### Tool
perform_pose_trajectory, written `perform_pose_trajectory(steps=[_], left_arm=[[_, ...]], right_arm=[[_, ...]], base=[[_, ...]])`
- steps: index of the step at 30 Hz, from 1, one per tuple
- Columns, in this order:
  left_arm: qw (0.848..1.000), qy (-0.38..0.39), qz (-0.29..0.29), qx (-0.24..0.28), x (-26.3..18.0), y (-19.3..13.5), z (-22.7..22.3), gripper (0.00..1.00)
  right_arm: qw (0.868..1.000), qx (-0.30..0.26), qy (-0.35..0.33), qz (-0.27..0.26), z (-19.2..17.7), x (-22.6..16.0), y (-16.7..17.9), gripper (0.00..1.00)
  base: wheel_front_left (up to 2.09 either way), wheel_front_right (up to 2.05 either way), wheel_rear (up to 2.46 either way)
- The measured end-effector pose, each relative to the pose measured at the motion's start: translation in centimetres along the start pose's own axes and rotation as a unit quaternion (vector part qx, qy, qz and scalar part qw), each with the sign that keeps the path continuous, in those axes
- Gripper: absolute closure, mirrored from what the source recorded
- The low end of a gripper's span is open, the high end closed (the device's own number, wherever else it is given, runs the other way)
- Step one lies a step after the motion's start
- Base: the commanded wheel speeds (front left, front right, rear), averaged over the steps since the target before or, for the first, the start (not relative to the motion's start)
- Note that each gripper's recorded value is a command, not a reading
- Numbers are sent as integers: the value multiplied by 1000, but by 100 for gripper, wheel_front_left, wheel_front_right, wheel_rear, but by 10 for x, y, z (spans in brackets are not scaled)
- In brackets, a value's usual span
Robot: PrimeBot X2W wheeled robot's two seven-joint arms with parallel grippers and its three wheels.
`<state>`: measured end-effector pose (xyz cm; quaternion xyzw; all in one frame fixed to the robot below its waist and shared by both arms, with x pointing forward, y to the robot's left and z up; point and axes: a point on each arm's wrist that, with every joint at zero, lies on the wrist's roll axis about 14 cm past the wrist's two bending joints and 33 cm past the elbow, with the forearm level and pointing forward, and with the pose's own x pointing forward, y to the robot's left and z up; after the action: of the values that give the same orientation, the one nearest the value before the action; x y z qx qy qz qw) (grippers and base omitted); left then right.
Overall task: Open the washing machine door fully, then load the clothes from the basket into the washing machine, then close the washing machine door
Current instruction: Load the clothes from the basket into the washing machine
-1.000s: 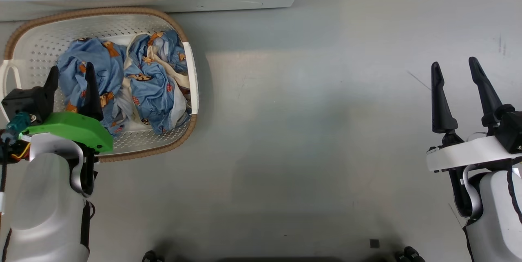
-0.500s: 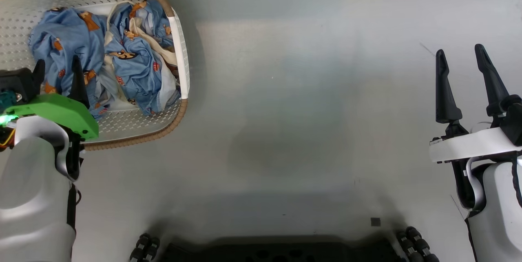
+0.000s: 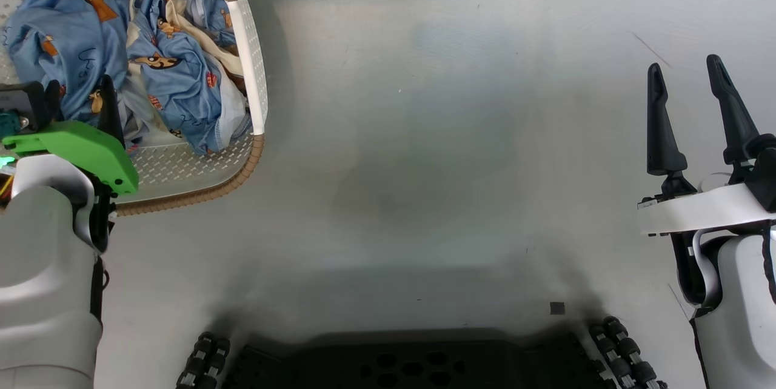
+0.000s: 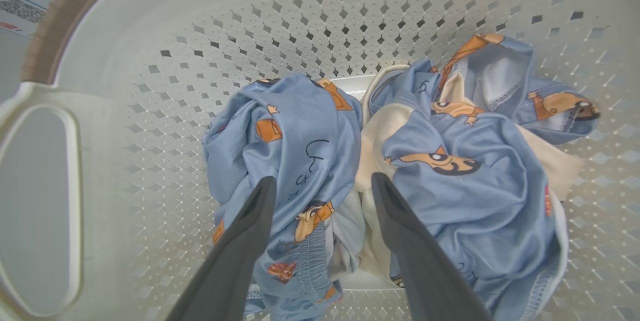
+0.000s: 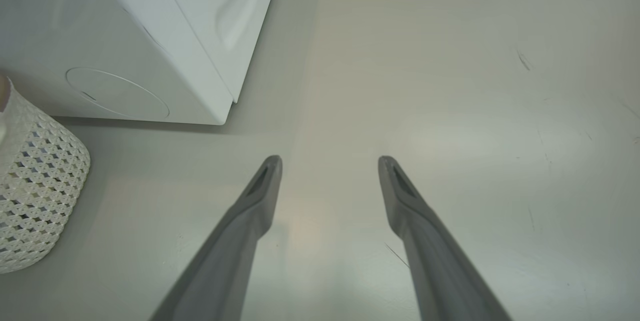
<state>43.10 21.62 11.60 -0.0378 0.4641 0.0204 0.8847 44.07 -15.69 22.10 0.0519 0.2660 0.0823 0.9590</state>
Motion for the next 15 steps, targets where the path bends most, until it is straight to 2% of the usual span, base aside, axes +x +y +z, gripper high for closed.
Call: perform_pose_trajectory(steps=[15], left_arm=[[999, 26, 26, 19, 19, 15, -10, 0]], right_arm=[[1000, -1, 17, 0, -17, 3, -2, 0]], base=[[0, 0, 0]])
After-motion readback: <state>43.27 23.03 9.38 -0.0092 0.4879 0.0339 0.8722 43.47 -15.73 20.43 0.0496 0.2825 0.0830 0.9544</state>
